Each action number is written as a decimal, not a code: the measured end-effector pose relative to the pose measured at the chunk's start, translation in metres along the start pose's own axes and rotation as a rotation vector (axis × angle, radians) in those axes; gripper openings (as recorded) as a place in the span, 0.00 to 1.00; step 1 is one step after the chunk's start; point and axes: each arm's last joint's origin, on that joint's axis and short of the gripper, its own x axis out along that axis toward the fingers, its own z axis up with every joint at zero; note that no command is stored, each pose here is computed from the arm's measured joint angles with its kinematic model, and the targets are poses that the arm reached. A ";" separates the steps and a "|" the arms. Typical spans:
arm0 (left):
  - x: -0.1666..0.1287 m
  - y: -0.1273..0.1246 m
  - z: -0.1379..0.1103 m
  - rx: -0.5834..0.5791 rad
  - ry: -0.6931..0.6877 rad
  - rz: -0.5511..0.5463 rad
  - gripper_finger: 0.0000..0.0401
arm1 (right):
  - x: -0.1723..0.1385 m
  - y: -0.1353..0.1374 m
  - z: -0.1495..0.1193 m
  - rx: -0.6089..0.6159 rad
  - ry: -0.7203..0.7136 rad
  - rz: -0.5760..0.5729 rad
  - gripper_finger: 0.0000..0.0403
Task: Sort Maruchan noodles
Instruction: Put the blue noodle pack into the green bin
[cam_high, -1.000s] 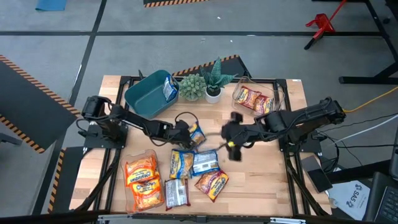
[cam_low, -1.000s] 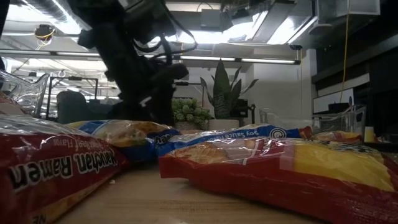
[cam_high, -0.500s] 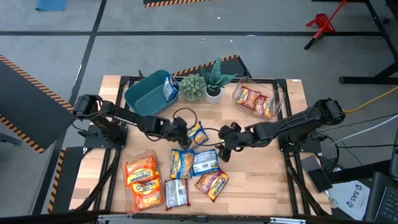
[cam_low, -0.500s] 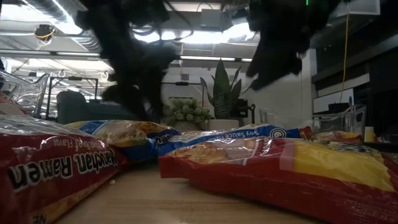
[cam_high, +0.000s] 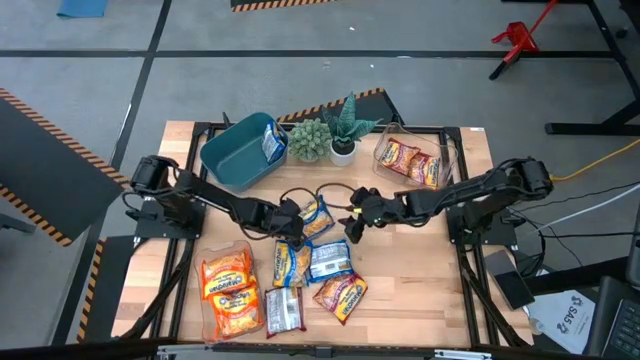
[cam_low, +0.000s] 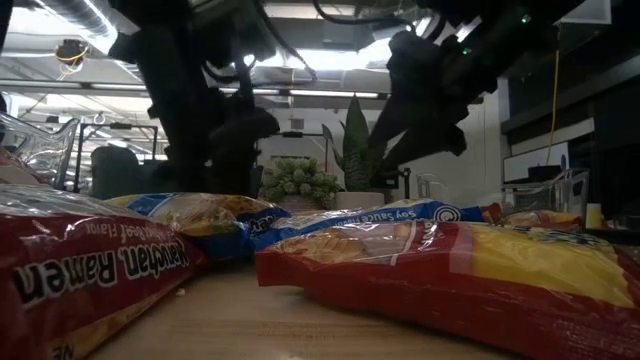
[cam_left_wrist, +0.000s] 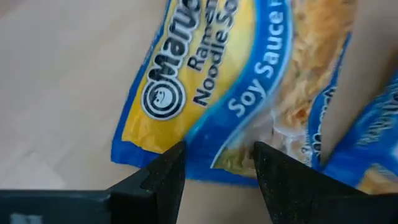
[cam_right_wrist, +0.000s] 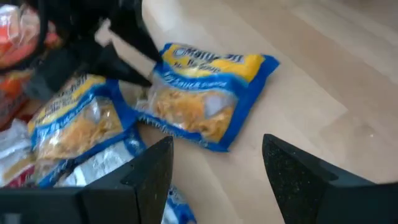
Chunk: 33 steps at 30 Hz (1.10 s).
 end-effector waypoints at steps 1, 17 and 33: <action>0.003 0.000 -0.001 0.000 0.010 0.006 0.45 | 0.001 -0.002 0.002 0.007 -0.005 -0.005 0.57; 0.017 0.002 -0.006 0.005 0.059 0.035 0.45 | 0.045 -0.022 0.005 0.103 0.013 0.065 0.57; 0.019 0.004 -0.005 -0.003 0.075 0.032 0.45 | 0.084 -0.043 -0.005 0.190 0.032 0.057 0.59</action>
